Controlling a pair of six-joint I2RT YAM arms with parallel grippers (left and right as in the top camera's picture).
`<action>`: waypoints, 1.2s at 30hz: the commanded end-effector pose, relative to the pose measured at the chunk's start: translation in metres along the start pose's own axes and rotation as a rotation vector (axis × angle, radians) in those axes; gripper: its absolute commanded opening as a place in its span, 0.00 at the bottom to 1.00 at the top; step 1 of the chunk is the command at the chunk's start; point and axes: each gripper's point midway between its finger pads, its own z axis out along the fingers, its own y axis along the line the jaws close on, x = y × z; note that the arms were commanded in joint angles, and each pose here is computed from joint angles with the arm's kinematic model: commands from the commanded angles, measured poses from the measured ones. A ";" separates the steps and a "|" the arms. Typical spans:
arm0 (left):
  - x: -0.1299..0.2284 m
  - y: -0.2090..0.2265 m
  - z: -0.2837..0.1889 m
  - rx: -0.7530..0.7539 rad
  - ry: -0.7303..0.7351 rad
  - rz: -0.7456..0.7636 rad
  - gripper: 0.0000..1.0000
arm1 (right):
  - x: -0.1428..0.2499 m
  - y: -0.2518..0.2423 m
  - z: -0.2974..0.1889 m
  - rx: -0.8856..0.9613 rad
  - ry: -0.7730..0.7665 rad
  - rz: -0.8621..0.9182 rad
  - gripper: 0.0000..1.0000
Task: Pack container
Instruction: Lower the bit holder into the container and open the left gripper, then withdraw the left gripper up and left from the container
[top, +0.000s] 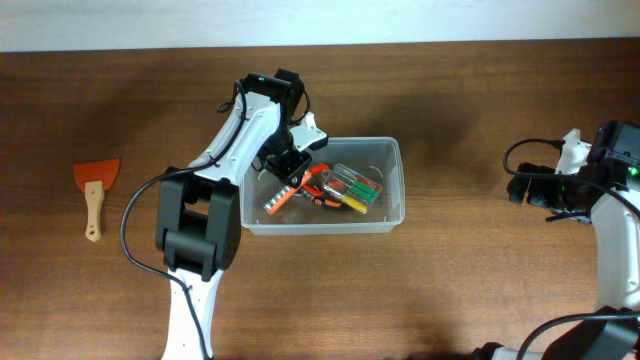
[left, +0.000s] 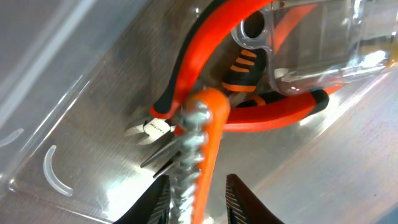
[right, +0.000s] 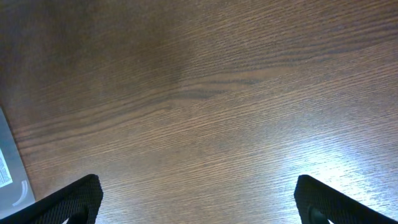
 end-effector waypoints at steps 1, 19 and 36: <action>0.002 -0.003 0.008 0.025 0.021 0.007 0.31 | 0.000 0.001 0.001 -0.008 -0.001 0.010 0.99; -0.024 0.000 -0.089 -0.117 -0.114 0.037 0.43 | 0.000 0.001 0.001 -0.008 -0.001 0.010 0.99; 0.063 0.132 -0.204 -0.470 -0.251 -0.578 0.59 | 0.000 0.001 0.001 -0.008 -0.002 0.010 0.99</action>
